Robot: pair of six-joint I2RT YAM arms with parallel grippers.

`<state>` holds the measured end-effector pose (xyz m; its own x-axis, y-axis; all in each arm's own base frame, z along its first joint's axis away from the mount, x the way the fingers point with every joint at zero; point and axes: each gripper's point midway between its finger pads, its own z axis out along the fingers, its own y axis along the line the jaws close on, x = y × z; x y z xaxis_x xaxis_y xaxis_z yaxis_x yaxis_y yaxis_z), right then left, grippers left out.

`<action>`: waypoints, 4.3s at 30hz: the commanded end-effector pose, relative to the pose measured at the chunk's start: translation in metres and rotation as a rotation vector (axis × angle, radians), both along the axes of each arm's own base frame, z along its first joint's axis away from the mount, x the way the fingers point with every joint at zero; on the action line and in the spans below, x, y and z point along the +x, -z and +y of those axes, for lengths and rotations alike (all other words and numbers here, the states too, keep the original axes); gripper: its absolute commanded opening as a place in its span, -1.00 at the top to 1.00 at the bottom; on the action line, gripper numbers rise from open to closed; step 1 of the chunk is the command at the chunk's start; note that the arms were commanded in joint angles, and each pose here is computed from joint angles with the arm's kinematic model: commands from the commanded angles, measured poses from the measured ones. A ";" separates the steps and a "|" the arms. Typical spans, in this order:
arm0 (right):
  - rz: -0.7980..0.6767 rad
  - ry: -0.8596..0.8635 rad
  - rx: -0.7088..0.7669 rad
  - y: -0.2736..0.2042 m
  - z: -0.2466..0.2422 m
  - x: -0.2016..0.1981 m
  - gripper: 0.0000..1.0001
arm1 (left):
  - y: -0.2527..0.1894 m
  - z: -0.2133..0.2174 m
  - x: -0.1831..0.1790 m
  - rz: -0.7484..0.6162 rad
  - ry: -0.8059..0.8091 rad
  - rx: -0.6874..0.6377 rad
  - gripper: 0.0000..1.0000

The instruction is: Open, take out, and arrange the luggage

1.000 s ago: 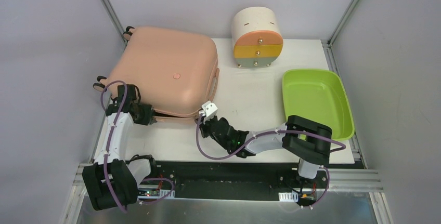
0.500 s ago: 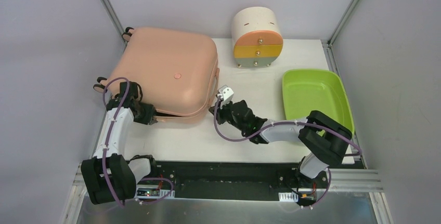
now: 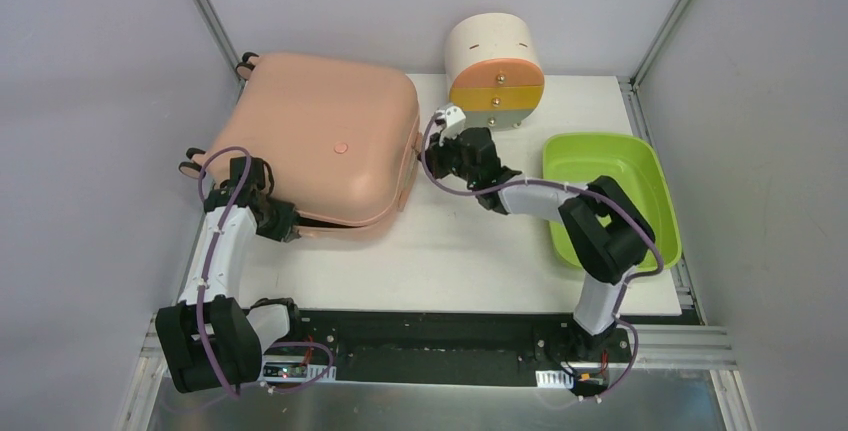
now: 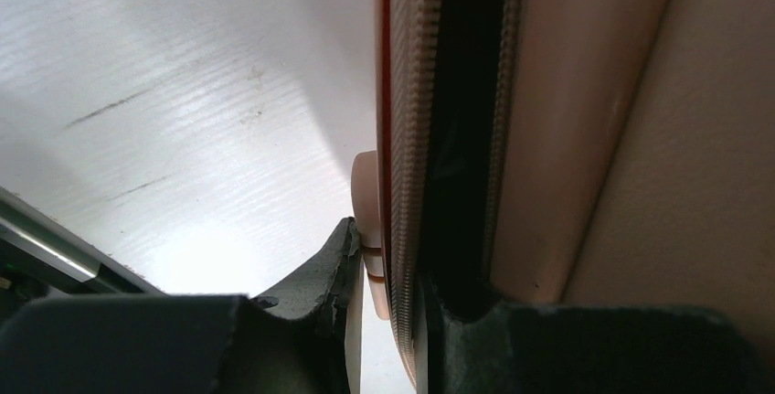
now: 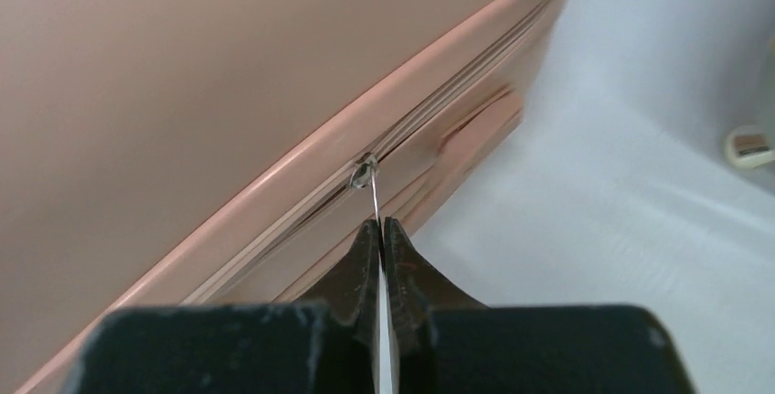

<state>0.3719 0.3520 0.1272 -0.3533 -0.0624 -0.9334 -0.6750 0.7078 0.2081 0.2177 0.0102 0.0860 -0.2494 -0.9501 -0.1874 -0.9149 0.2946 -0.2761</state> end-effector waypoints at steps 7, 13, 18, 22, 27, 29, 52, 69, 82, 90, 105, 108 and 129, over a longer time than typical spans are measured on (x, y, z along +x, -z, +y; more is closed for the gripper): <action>-0.109 0.367 0.025 -0.048 -0.055 0.148 1.00 | -0.012 0.036 -0.027 0.118 0.142 0.210 1.00; -0.112 0.392 -0.011 -0.044 -0.070 0.145 1.00 | -0.023 0.060 -0.033 0.159 0.128 0.306 1.00; -0.127 0.396 -0.007 -0.032 -0.090 0.102 1.00 | -0.040 0.080 -0.047 0.184 0.156 0.419 1.00; -0.169 0.374 -0.048 -0.031 -0.096 0.099 1.00 | -0.042 0.081 -0.053 0.171 0.177 0.444 1.00; -0.237 0.339 -0.085 -0.039 -0.093 0.123 1.00 | -0.036 0.080 -0.055 0.183 0.206 0.443 1.00; -0.254 0.342 -0.107 -0.037 -0.093 0.137 1.00 | -0.035 0.080 -0.055 0.176 0.217 0.458 1.00; -0.432 0.058 0.087 -0.065 -0.043 0.200 1.00 | -0.033 0.089 -0.059 0.187 0.205 0.537 1.00; -0.244 0.053 0.179 -0.107 -0.050 0.142 -0.37 | -0.082 0.050 -0.016 -0.121 0.168 0.347 0.61; -0.272 -0.106 0.097 -0.151 -0.045 0.045 -0.70 | -0.129 0.025 0.002 -0.321 0.158 0.239 0.30; -0.420 -0.163 0.000 -0.143 -0.025 -0.028 -0.99 | -0.141 0.025 0.009 -0.353 0.174 0.246 0.21; -0.955 -0.162 -0.091 -0.096 0.035 -0.091 -0.99 | -0.168 0.018 0.037 -0.425 0.178 0.193 0.19; -0.990 -0.197 -0.153 -0.084 0.036 -0.103 -0.99 | -0.172 0.022 0.038 -0.428 0.169 0.209 0.19; -1.031 -0.248 -0.287 -0.054 0.052 -0.110 -0.98 | -0.181 0.034 0.035 -0.428 0.187 0.312 0.11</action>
